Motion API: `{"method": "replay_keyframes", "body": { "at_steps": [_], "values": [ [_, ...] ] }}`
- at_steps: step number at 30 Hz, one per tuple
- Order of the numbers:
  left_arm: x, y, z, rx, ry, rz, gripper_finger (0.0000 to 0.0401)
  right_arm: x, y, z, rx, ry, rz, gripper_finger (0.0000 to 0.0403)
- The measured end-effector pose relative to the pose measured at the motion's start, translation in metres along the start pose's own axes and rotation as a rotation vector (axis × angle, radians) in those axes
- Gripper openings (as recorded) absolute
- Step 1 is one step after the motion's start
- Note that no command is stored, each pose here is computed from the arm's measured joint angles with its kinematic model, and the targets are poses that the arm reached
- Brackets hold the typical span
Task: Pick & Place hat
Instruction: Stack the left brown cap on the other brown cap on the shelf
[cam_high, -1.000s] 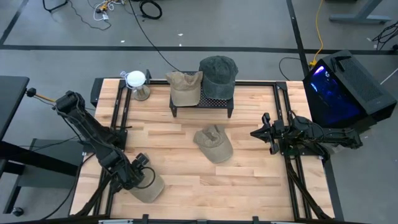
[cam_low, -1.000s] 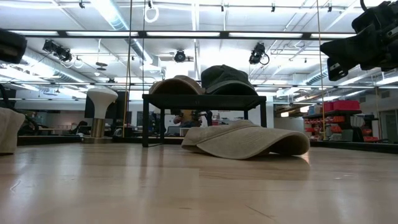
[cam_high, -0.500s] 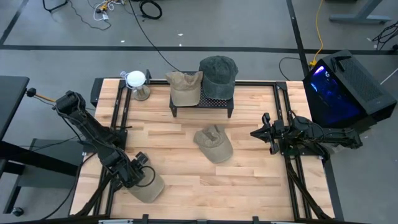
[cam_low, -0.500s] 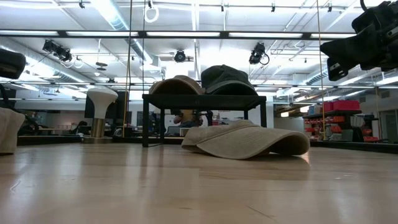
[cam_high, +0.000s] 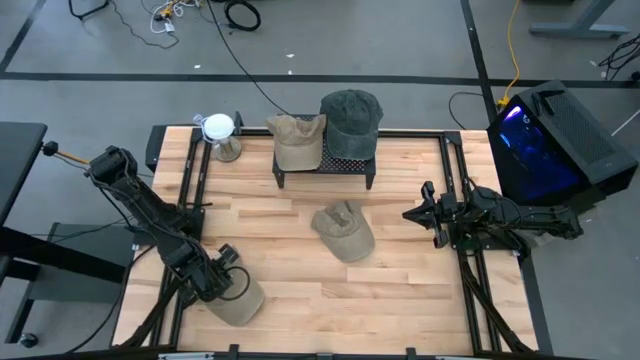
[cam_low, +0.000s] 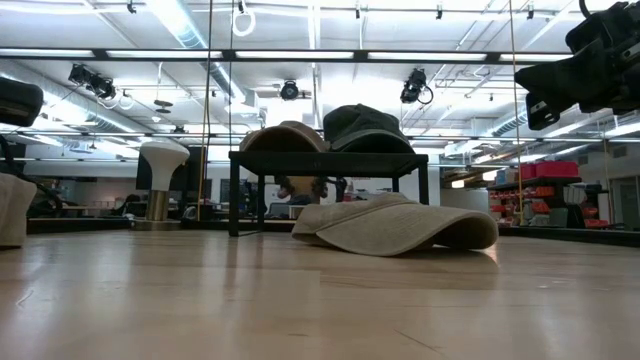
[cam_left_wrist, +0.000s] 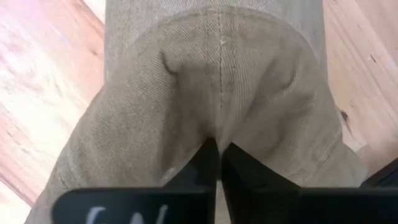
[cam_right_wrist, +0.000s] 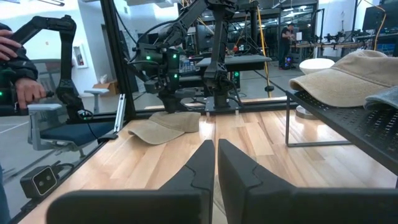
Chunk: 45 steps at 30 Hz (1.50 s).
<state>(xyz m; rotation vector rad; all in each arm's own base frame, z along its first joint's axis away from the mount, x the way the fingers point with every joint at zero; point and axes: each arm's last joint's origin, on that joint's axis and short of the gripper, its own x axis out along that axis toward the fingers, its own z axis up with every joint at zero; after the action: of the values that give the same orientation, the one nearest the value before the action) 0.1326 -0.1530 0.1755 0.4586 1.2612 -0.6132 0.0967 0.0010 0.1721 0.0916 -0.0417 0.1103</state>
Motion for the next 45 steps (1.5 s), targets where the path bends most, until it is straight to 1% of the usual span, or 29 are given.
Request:
{"method": "replay_keyframes", "body": {
  "at_steps": [2, 11, 20, 23, 28, 32, 35, 40, 45],
  "values": [
    [0.000, 0.000, 0.000, 0.000, 0.000, 0.000, 0.0008, 0.000, 0.000, 0.000, 0.000, 0.000, 0.000, 0.0025],
    [-0.002, 0.000, 0.003, -0.001, -0.016, -0.003, 0.0006, 0.000, 0.000, 0.000, 0.000, 0.000, 0.000, 0.0025],
    [-0.021, -0.002, 0.022, -0.001, -0.090, -0.008, 0.0003, 0.000, 0.000, 0.000, 0.000, 0.000, 0.000, 0.0025],
    [-0.032, -0.003, 0.028, 0.001, -0.100, 0.006, 0.0002, 0.000, 0.000, 0.000, 0.000, 0.000, 0.000, 0.0025],
    [-0.054, -0.002, 0.035, 0.075, -0.078, 0.050, 0.0002, 0.000, 0.000, 0.000, 0.000, 0.000, 0.001, 0.0025],
    [-0.070, 0.003, 0.041, 0.064, -0.074, 0.068, 0.0002, 0.000, 0.000, 0.000, 0.000, 0.000, 0.000, 0.0025],
    [-0.084, 0.007, 0.047, 0.104, -0.089, 0.089, 0.0002, 0.000, 0.000, 0.000, 0.000, 0.000, 0.000, 0.0025],
    [-0.106, 0.018, 0.057, 0.132, -0.133, 0.156, 0.0002, 0.000, 0.000, 0.000, 0.000, 0.000, 0.000, 0.0025],
    [-0.127, 0.034, 0.062, 0.154, -0.149, 0.226, 0.0002, 0.000, 0.000, 0.000, 0.000, 0.000, 0.000, 0.0025]
  ]
}}
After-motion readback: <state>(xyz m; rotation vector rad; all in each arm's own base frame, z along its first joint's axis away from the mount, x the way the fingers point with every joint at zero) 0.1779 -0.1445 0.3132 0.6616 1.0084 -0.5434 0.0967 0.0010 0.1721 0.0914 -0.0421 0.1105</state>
